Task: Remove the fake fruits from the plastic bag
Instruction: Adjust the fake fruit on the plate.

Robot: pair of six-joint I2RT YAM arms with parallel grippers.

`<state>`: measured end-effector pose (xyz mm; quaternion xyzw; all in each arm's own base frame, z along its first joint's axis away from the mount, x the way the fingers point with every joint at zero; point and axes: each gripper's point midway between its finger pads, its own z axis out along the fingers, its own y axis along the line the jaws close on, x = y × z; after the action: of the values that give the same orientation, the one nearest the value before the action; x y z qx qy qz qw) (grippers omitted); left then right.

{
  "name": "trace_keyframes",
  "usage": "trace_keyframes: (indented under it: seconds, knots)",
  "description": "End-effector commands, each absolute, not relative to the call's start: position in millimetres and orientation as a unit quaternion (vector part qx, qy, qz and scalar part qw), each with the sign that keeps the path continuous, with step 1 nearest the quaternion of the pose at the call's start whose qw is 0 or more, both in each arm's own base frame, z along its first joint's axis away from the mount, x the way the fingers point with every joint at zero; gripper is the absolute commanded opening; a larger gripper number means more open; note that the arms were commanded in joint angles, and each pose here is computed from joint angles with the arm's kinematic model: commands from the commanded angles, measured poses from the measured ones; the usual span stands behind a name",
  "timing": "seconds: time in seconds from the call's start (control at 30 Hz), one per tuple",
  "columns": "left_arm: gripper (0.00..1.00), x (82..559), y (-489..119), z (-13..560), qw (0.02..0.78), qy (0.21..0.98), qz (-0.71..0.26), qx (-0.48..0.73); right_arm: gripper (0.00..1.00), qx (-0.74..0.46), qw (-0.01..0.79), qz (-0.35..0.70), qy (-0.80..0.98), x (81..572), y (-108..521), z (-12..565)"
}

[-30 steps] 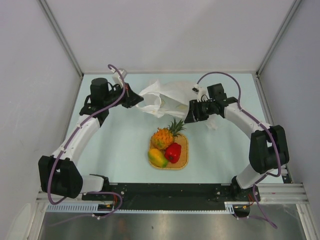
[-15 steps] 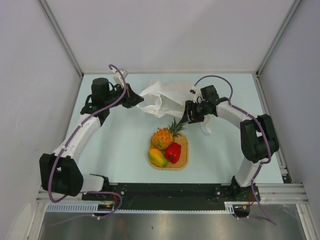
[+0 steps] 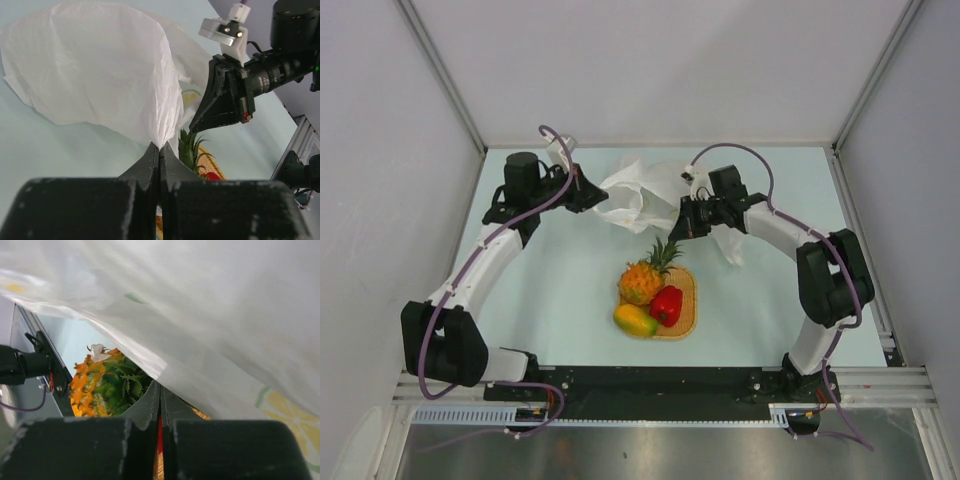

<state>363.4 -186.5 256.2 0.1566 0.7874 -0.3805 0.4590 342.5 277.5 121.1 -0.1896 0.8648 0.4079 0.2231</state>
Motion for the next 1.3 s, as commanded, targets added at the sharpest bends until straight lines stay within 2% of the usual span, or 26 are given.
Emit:
trace_keyframes:
  seconds: [0.0,0.17,0.33,0.63,0.73,0.77,0.83,0.87,0.93,0.97,1.03,1.27]
  knots:
    - [0.00,367,-188,285,0.486,0.763,-0.391,0.169,0.00,-0.279,0.310,0.411,0.811,339,290,193]
    - [0.00,366,-189,286,0.486,0.762,-0.396,0.166,0.00,-0.344,0.368,0.372,0.780,329,296,222]
    - [0.01,366,-189,289,0.489,0.759,-0.398,0.163,0.00,-0.408,0.390,0.360,0.743,305,312,238]
    - [0.00,358,-187,292,0.495,0.757,-0.394,0.165,0.00,-0.537,0.359,0.352,0.678,238,335,228]
    - [0.00,356,-185,292,0.498,0.756,-0.390,0.167,0.06,-0.549,0.358,0.349,0.669,229,339,228]
    - [0.00,355,-185,293,0.498,0.756,-0.390,0.167,0.11,-0.551,0.359,0.350,0.667,228,340,229]
    - [0.00,355,-185,290,0.497,0.758,-0.389,0.167,0.23,-0.548,0.361,0.344,0.672,230,340,228]
    - [0.01,355,-185,291,0.497,0.757,-0.390,0.167,0.32,-0.545,0.366,0.342,0.672,232,340,230]
    - [0.01,355,-185,291,0.496,0.757,-0.390,0.167,0.41,-0.539,0.378,0.334,0.675,236,338,235]
    - [0.01,356,-185,291,0.497,0.758,-0.389,0.167,0.53,-0.535,0.385,0.333,0.674,238,338,238]
    - [0.01,357,-185,291,0.496,0.757,-0.390,0.167,0.58,-0.532,0.401,0.332,0.668,238,335,251]
    - [0.01,362,-186,288,0.491,0.761,-0.390,0.165,0.63,-0.550,0.441,0.316,0.635,223,316,286]
